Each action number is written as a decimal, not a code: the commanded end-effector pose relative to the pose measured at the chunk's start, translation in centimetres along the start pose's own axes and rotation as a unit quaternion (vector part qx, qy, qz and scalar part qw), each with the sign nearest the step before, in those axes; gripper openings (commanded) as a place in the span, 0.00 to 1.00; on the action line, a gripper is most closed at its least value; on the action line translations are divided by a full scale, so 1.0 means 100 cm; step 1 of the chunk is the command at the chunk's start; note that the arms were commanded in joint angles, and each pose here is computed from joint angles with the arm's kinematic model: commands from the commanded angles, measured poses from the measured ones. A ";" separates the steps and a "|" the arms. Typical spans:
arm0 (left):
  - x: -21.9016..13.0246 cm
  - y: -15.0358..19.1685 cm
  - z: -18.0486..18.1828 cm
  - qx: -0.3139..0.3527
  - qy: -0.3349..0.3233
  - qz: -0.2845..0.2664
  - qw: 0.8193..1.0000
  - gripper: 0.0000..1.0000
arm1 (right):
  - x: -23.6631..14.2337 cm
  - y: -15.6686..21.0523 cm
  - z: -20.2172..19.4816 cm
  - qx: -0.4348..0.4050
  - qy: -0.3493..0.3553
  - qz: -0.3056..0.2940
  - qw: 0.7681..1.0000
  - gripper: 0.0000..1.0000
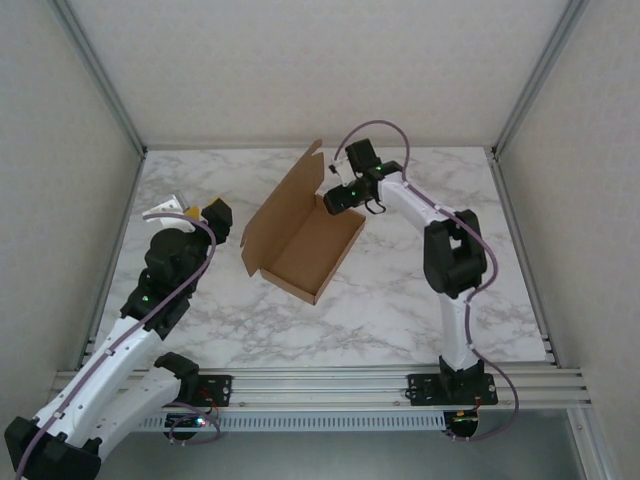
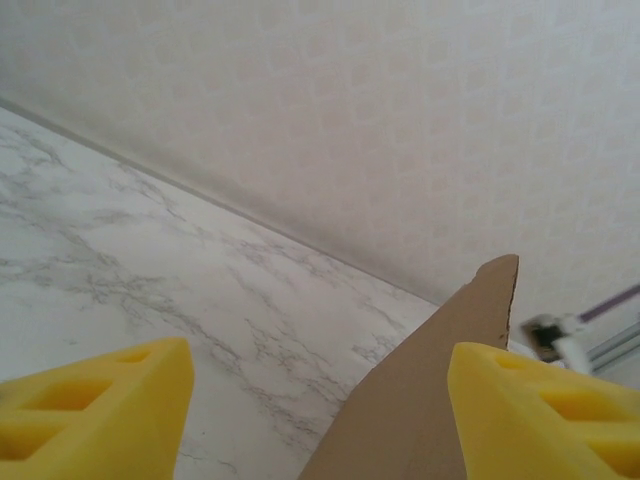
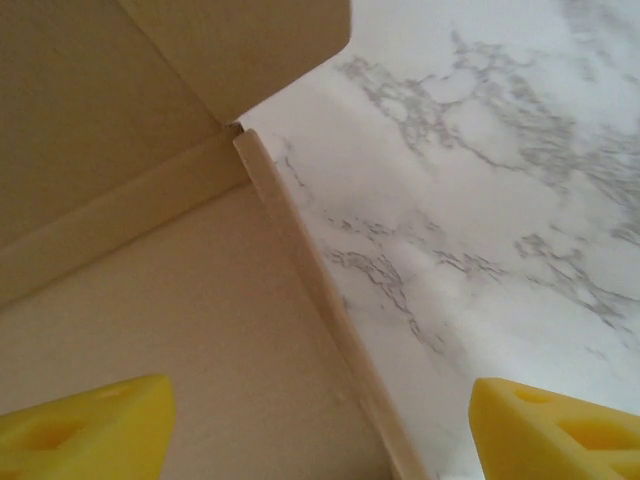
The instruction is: Fold the paper box
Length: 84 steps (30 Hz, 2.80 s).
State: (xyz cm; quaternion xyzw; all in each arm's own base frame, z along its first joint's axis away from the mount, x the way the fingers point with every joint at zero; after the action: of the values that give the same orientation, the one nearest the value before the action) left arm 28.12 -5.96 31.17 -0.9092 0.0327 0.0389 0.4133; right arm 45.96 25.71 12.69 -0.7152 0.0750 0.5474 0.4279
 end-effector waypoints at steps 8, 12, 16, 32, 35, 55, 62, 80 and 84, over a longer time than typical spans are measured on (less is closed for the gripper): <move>-0.003 -0.003 -0.003 0.007 0.004 -0.009 1.000 0.68 | 0.041 0.012 -0.014 -0.022 0.017 0.083 0.996 0.64; -0.004 -0.004 -0.003 0.001 0.004 -0.009 1.000 0.69 | 0.053 0.029 -0.009 -0.027 0.036 0.112 0.993 0.52; -0.004 -0.003 -0.003 -0.004 0.004 -0.007 1.000 0.69 | 0.054 0.044 -0.007 -0.017 0.058 0.126 0.990 0.36; -0.006 -0.004 -0.004 -0.006 0.003 -0.010 1.000 0.70 | 0.019 0.128 0.042 0.062 0.123 0.146 0.980 0.30; -0.007 -0.005 -0.005 -0.006 0.004 -0.011 1.000 0.70 | 0.009 0.117 0.041 0.075 0.120 0.117 0.983 0.36; -0.008 -0.004 -0.002 -0.003 -0.004 -0.017 1.000 0.71 | 0.005 0.087 0.036 0.089 0.113 0.093 0.985 0.23; -0.008 -0.004 -0.002 -0.003 -0.004 -0.017 1.000 0.71 | 0.015 0.099 0.028 0.061 0.162 0.139 0.975 0.14; -0.009 -0.006 -0.002 -0.005 -0.004 -0.019 1.000 0.71 | 0.035 0.116 0.036 0.060 0.156 0.172 0.971 0.18; -0.010 -0.006 -0.002 -0.004 -0.004 -0.019 1.000 0.71 | 0.038 0.119 0.036 0.061 0.156 0.178 0.970 0.20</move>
State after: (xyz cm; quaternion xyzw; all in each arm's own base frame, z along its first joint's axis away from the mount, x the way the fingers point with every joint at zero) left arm 27.66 -5.82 31.60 -0.9104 0.0175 0.0370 0.4118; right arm 39.42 23.06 5.62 -0.7503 0.2681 0.4708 0.3788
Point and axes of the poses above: each hand's point on the last joint's axis, 136 mm out from that joint toward the fingers, its own x axis out along the fingers, its own z axis along the line the jaws close on, y = z × x, the point moved 3 cm from there along -x, back along the fingers, and after that the axes turned 10 degrees about -x, right-handed, at the moved point
